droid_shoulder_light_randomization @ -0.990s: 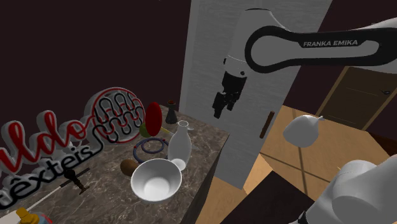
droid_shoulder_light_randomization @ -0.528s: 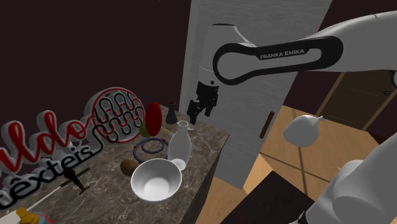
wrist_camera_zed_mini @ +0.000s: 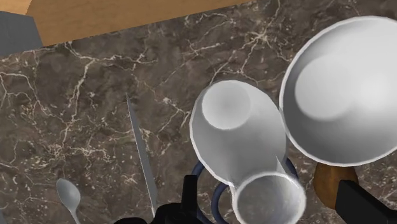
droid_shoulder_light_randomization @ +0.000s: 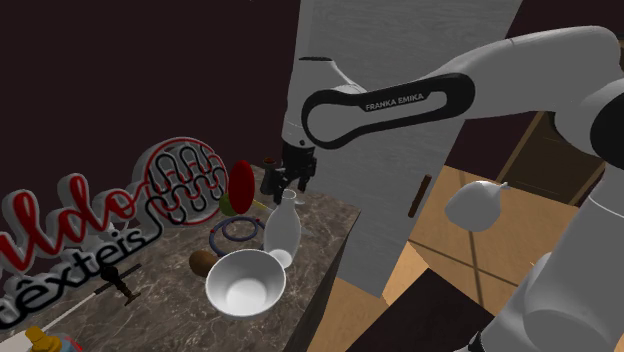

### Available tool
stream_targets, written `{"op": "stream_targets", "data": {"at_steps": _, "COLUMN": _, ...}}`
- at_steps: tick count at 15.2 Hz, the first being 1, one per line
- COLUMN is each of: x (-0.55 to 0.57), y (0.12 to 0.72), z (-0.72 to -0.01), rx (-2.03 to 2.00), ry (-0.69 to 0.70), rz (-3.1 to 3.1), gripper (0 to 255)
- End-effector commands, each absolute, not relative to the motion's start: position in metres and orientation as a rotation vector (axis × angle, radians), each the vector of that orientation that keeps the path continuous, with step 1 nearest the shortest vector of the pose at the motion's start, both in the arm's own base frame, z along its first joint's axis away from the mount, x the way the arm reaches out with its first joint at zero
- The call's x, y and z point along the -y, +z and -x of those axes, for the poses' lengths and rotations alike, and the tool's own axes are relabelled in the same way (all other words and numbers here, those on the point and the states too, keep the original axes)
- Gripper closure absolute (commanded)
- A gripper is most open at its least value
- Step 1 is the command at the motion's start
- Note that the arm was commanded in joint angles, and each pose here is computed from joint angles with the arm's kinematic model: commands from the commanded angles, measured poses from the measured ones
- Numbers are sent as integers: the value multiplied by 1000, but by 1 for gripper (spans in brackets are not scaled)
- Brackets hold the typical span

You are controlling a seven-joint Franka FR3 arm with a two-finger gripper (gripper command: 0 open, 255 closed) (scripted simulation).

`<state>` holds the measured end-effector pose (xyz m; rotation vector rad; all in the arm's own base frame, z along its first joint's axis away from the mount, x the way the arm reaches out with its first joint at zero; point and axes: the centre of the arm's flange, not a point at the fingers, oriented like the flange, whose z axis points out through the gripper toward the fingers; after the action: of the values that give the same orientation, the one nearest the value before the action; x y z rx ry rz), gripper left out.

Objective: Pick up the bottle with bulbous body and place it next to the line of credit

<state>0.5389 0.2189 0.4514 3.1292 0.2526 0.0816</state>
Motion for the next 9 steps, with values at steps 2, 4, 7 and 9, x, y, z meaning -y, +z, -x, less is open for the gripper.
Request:
{"op": "stream_targets", "data": {"at_steps": 2, "x": -220, "y": 437, "z": -539, "rx": -253, "ry": 82, "rz": -3130, "gripper": 0}}
{"op": "stream_targets", "data": {"at_steps": 4, "x": -220, "y": 423, "z": -540, "rx": -253, "ry": 82, "rz": -3130, "gripper": 0}}
{"op": "stream_targets", "data": {"at_steps": 7, "x": -220, "y": 423, "z": -540, "rx": -253, "ry": 82, "rz": -3130, "gripper": 0}}
{"op": "stream_targets", "data": {"at_steps": 9, "x": -220, "y": 423, "z": -540, "rx": -253, "ry": 82, "rz": -3130, "gripper": 0}}
